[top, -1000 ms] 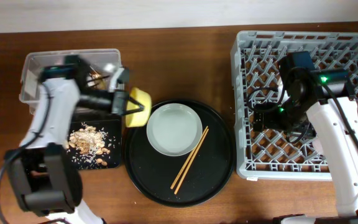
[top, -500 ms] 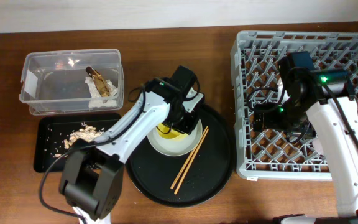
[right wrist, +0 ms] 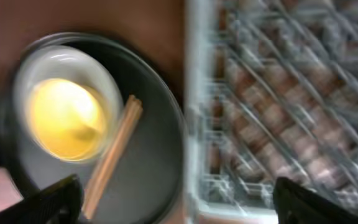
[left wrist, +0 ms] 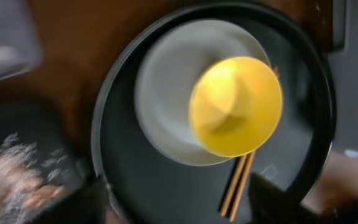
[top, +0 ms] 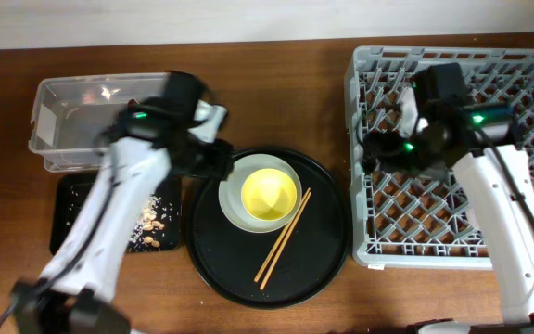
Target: Sort waste into correct bins and load items into the dishwasher rack
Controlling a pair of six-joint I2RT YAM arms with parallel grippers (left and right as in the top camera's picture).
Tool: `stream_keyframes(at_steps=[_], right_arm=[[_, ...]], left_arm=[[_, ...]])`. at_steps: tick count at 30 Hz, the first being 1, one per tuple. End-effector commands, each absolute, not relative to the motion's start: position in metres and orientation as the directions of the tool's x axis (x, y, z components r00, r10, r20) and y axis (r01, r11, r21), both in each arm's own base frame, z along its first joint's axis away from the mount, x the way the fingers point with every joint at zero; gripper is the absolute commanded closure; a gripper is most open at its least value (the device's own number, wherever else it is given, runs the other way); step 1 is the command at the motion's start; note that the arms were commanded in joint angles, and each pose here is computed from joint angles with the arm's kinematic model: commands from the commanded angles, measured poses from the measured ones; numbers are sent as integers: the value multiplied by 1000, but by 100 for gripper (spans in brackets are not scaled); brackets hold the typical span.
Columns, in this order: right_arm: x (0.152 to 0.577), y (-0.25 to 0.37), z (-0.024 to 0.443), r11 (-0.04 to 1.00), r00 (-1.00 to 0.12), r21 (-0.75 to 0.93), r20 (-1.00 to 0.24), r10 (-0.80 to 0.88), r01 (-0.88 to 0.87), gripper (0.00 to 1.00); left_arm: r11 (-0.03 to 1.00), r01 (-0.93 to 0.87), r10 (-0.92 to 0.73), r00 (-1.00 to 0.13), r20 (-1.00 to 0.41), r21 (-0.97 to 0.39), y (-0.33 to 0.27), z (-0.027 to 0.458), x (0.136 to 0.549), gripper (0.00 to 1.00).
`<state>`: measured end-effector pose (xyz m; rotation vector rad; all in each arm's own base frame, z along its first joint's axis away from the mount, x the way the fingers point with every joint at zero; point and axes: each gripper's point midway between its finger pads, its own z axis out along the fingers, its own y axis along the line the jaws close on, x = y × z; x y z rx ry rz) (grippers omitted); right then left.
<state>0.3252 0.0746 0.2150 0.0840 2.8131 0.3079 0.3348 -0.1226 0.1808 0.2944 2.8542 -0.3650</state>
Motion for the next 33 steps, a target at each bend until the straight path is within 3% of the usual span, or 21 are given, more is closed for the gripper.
stream_keyframes(at_steps=[1, 5, 7, 10, 11, 13, 14, 16, 19, 22, 26, 30, 33], right_arm=[[333, 135, 207, 944, -947, 295, -318, -47, -146, 1], [335, 188, 154, 935, -963, 279, -213, -164, -221, 7], [331, 202, 114, 947, -981, 263, -102, -165, -187, 19], [324, 209, 58, 966, -989, 228, 52, -136, -121, 39], [323, 211, 47, 968, -988, 225, 77, -130, -110, 50], [322, 216, 31, 965, -985, 242, 112, -131, -101, 68], [322, 216, 26, 966, -984, 240, 120, -131, -99, 82], [324, 216, 26, 965, -985, 242, 114, -131, -100, 96], [323, 215, 28, 966, -984, 240, 118, -130, -99, 96], [334, 201, 57, 977, -992, 186, 54, -113, -101, 96], [368, 140, 157, 999, -975, 43, -222, -20, -30, 96], [396, 25, 264, 959, -789, -99, -594, 156, 264, 96], [401, -50, 297, 873, -664, -137, -707, 245, 468, 96]], left_arm=[[976, 84, 28, -963, -269, -200, -70, 196, 332, 16], [978, -56, -101, -970, -222, -199, -25, 192, 327, 15], [977, -72, -117, -968, -222, -199, -20, 192, 328, 15], [977, -71, -116, -968, -222, -199, -20, 192, 328, 14], [977, -71, -116, -968, -222, -199, -20, 192, 328, 14], [977, -71, -116, -968, -222, -199, -20, 192, 328, 14], [977, -71, -116, -968, -222, -199, -20, 192, 328, 13], [977, -71, -116, -968, -222, -199, -20, 192, 328, 13], [977, -71, -116, -968, -222, -199, -20, 192, 328, 13], [977, -71, -116, -968, -222, -199, -20, 192, 328, 13], [977, -71, -116, -968, -222, -199, -20, 192, 328, 13], [977, -71, -116, -968, -223, -199, -20, 192, 328, 13], [978, -70, -116, -967, -228, -199, -20, 192, 329, 13]])
